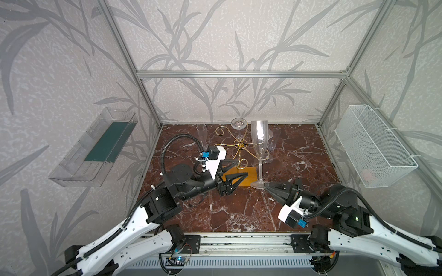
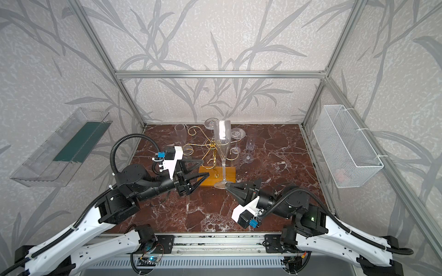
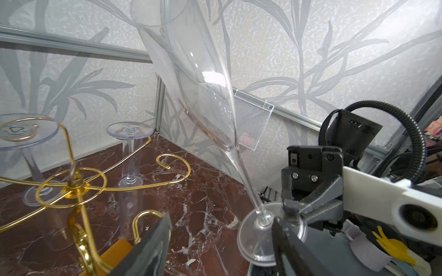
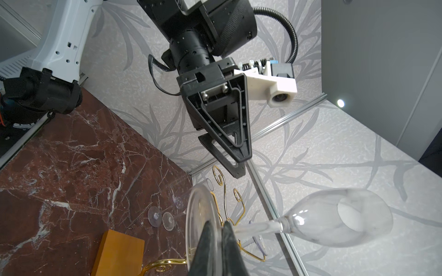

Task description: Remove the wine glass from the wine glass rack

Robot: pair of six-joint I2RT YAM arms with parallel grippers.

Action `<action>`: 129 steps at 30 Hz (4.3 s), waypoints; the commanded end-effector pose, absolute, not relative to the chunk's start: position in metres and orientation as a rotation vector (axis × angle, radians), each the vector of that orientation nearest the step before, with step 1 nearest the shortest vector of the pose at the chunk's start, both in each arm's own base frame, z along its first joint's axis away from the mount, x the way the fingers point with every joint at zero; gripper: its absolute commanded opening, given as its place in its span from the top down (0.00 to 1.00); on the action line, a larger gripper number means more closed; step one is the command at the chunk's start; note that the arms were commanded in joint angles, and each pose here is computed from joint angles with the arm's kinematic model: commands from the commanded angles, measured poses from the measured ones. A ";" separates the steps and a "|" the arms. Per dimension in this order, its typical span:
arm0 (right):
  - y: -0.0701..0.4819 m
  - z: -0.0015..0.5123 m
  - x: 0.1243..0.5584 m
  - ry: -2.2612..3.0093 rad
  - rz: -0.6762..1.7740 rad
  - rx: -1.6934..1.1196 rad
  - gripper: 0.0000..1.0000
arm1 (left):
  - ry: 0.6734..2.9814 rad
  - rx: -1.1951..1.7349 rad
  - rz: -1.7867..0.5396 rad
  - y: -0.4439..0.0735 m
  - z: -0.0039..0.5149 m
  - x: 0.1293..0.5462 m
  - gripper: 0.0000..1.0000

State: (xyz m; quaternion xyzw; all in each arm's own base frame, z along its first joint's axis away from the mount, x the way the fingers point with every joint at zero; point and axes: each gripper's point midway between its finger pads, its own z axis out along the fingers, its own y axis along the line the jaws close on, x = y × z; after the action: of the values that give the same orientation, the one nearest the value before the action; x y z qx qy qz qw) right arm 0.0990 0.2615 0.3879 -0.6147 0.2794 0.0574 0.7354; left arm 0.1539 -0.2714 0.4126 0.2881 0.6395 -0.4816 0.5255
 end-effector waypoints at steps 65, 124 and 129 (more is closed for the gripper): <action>0.294 0.551 0.114 1.050 0.902 -0.689 0.25 | 1.397 0.782 -0.654 -0.229 0.429 0.172 1.00; 0.300 0.539 0.141 1.207 1.047 -0.680 0.59 | 1.310 0.689 -0.658 -0.202 0.437 0.158 0.51; 0.261 0.522 0.137 1.251 0.938 -0.671 0.60 | 1.337 0.655 -0.651 -0.193 0.430 0.158 0.50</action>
State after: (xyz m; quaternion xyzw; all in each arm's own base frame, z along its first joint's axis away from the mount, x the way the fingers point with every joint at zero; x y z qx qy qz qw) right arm 0.1366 0.2856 0.5228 -0.3059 0.5471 0.4443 0.6401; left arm 0.1556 -0.1970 0.4316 0.3095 0.5922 -0.2906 0.6849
